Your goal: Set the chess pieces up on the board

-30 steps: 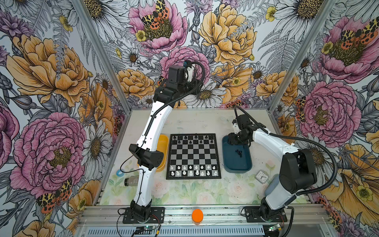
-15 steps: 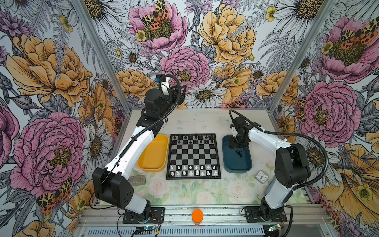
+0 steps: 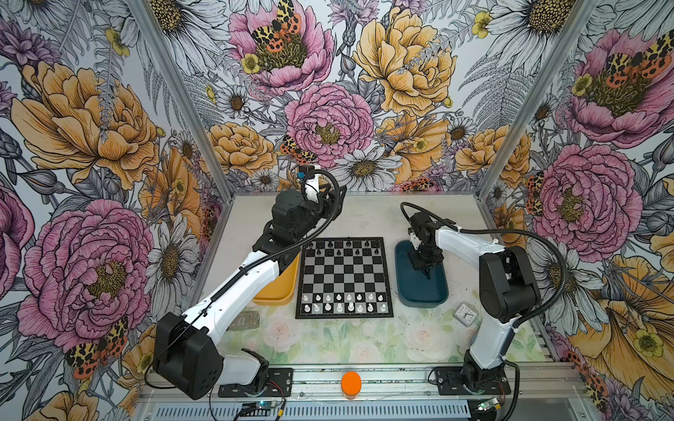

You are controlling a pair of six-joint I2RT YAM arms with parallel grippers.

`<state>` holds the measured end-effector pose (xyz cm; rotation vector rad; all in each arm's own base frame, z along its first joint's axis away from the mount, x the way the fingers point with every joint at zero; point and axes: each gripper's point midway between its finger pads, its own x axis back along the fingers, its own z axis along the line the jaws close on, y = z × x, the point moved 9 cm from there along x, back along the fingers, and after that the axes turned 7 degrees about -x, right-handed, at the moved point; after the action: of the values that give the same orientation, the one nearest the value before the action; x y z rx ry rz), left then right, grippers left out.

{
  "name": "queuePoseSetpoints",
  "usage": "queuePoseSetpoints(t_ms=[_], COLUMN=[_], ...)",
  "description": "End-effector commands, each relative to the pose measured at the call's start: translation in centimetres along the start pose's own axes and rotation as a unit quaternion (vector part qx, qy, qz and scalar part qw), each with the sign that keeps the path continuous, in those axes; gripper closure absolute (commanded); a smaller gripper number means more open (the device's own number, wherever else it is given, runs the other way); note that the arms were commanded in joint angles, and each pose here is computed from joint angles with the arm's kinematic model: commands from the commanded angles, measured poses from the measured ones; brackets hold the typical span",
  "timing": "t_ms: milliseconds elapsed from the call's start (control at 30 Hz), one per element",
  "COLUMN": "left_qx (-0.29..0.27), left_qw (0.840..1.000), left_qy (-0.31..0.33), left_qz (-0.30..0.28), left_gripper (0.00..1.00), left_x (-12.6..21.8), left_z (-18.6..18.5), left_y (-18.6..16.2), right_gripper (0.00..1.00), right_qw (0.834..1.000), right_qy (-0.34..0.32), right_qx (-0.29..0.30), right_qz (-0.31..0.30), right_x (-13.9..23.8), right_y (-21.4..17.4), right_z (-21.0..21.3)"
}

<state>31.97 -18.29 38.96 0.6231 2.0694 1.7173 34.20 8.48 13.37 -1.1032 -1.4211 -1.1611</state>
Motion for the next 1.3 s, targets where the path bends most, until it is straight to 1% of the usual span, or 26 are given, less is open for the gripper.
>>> queuePoseSetpoints(t_ms=[0,267,367,500,767,1267], left_qx=[-0.024,-0.026,-0.027,-0.027,-0.028,-0.029], left_qw=[1.0,1.0,1.0,1.0,1.0,1.0], left_qy=[0.011,0.008,0.009,0.01,0.01,0.01], left_qz=[-0.008,-0.001,0.001,0.002,0.005,0.006], left_gripper=[0.42,0.41,0.41,0.41,0.41,0.41], left_x=[0.6,0.3,0.3,0.1,0.0,0.0], left_z=[-0.3,-0.5,-0.4,-0.4,-0.4,-0.4], left_y=[0.5,0.0,-0.1,-0.2,-0.4,-0.4], right_gripper=[0.49,0.52,0.56,0.58,0.67,0.76], right_qw=[1.0,1.0,1.0,1.0,1.0,1.0], right_qy=[-0.012,-0.009,-0.006,-0.002,0.003,0.004], right_qx=[0.006,0.012,0.011,0.011,0.006,-0.004], right_qz=[0.01,0.018,0.018,0.02,0.023,0.026], right_x=[-0.8,-1.8,-1.9,-2.1,-2.2,-2.2], right_y=[0.2,0.7,0.8,0.8,0.6,0.2], right_z=[-0.4,-0.3,-0.3,-0.1,-0.1,-0.1])
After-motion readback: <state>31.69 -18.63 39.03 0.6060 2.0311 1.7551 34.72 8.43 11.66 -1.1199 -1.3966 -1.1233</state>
